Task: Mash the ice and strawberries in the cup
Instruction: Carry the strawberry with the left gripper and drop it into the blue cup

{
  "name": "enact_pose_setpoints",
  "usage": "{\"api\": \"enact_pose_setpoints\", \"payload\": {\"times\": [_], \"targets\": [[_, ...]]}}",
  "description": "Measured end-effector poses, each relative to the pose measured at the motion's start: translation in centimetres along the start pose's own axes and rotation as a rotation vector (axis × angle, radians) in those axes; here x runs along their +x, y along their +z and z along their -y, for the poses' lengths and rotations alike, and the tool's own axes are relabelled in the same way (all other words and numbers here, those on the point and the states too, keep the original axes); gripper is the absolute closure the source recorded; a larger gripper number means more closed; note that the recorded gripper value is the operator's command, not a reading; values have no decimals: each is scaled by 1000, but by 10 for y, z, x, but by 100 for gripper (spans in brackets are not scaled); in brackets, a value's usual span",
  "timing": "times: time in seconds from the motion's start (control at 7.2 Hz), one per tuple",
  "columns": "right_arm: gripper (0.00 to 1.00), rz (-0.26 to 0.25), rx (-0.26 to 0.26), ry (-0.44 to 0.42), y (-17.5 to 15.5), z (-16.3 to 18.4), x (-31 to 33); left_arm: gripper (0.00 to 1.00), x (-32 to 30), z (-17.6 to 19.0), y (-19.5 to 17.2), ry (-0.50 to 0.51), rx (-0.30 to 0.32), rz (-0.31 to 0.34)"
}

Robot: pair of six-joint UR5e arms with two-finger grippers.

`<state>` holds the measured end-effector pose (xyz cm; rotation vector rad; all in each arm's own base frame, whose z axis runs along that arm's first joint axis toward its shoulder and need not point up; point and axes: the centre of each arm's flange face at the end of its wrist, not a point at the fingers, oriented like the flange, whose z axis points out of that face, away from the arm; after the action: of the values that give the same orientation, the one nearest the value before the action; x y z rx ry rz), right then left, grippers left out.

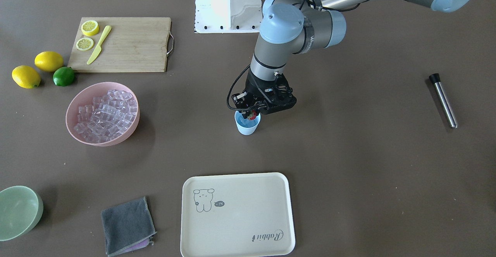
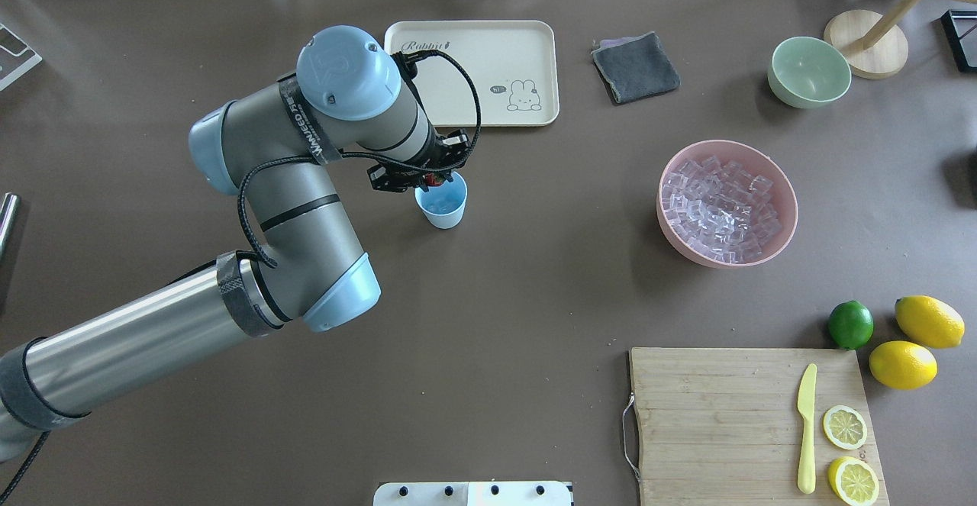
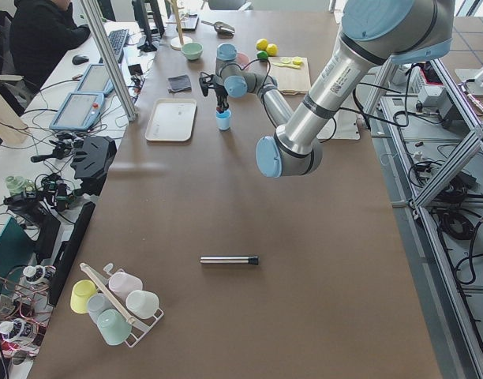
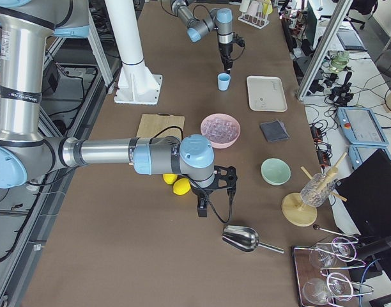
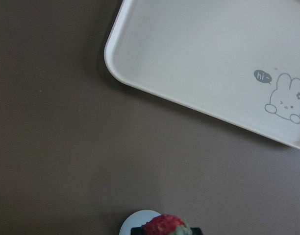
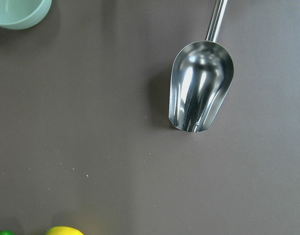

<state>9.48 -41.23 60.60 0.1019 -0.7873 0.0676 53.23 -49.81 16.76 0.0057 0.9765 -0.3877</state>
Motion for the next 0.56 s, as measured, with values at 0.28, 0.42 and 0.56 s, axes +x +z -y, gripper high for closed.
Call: {"api": "enact_pose_setpoints", "payload": {"times": [0.28,0.42,0.56], "targets": [[0,0,0,-1,0,0,0,2,-1,-15,4,10,5,9],[0,0,0,-1,0,0,0,2,-3,-18,2,14,6,6],[0,0,0,-2,0,0,0,2,-11,-19,-3,19,5,1]]}}
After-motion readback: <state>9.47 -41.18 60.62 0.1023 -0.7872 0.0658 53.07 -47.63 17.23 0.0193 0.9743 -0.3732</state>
